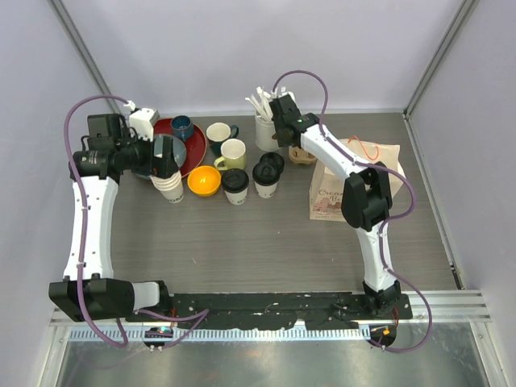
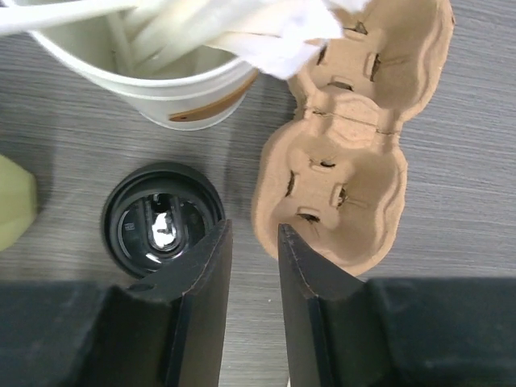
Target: Pack the takeout coffee
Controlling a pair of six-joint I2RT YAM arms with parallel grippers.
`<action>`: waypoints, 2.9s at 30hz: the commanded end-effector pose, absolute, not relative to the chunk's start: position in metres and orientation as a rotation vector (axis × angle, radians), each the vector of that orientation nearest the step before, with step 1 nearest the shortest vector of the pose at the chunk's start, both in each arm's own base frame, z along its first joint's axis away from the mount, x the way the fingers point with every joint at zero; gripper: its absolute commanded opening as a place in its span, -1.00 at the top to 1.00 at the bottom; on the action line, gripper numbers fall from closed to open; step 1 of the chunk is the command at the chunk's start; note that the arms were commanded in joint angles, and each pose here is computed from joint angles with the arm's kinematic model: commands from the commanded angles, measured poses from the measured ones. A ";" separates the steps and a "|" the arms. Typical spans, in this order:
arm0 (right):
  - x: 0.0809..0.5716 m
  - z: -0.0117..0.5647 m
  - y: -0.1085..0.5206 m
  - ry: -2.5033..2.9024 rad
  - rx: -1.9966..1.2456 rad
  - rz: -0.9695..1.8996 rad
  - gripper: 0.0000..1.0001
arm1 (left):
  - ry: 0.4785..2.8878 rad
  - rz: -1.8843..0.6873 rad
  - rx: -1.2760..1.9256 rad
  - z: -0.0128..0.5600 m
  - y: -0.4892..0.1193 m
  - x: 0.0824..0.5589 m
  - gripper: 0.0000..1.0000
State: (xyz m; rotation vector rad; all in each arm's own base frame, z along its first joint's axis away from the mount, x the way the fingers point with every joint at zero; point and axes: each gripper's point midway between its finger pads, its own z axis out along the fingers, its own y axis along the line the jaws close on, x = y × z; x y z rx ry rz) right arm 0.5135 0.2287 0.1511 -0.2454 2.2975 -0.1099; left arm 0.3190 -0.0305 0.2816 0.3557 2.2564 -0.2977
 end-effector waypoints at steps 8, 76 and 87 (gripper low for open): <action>0.533 0.122 0.215 2.301 -0.179 -0.095 0.19 | 2.212 -0.329 0.352 0.286 -0.029 0.324 -0.97; 0.456 0.115 0.207 2.398 -0.138 0.101 0.98 | 2.185 -0.396 0.405 0.290 -0.039 0.318 -0.97; 0.462 0.145 0.198 2.299 -0.122 0.074 0.99 | 2.187 -0.403 0.408 0.290 -0.040 0.318 -0.96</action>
